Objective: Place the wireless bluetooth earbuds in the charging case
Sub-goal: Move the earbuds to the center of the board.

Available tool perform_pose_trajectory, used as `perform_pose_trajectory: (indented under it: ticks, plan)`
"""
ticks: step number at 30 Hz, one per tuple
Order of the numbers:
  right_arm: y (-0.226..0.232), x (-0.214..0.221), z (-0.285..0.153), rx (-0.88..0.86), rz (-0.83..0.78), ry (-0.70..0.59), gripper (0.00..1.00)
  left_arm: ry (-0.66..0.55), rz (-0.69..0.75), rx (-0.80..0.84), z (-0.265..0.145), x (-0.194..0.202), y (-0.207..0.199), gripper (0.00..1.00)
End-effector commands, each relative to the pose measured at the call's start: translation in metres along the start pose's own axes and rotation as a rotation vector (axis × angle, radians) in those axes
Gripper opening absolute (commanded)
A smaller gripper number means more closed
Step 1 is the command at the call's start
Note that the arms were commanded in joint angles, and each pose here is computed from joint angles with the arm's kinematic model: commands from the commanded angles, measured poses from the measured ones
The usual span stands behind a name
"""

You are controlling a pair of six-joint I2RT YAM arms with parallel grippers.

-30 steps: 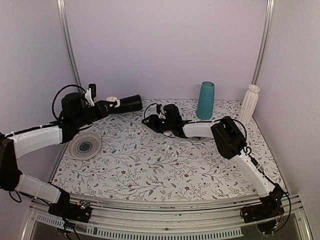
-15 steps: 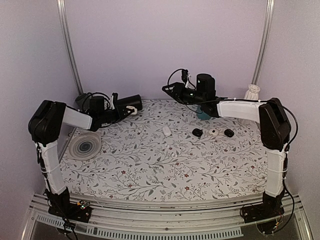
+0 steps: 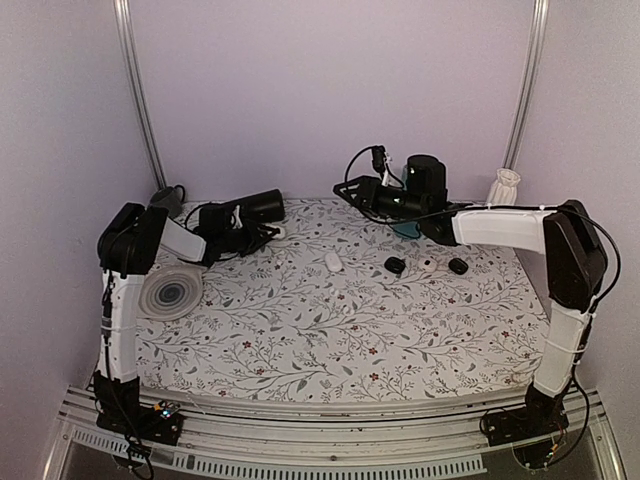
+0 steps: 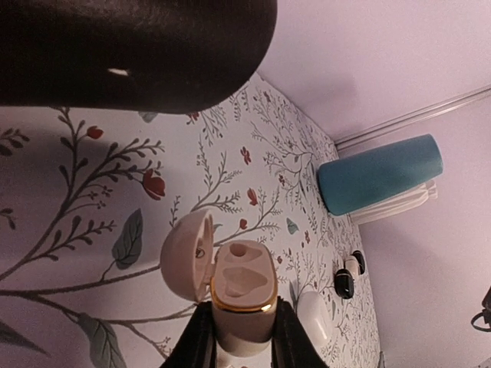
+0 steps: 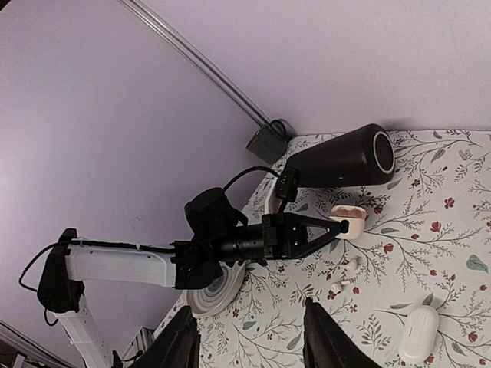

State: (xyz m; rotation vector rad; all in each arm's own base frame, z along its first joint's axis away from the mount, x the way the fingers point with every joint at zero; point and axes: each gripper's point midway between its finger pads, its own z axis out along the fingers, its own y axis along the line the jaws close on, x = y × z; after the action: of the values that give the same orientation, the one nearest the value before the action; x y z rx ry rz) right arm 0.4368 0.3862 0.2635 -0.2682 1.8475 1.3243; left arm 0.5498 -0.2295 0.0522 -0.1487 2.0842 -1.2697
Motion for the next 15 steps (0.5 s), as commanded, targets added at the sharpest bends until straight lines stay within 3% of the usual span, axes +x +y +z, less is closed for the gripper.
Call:
perform_pose_trajectory:
  ticks: [1,15]
  plan:
    - [0.026,-0.021,-0.021,-0.028,-0.073,-0.047,0.46,0.026,0.006,0.035,0.013,-0.009,-0.004,0.0]
    - [0.024,-0.024,-0.037,-0.015,-0.092,-0.05,0.47,0.182,-0.068,0.09,0.055,0.013,0.008,0.0]
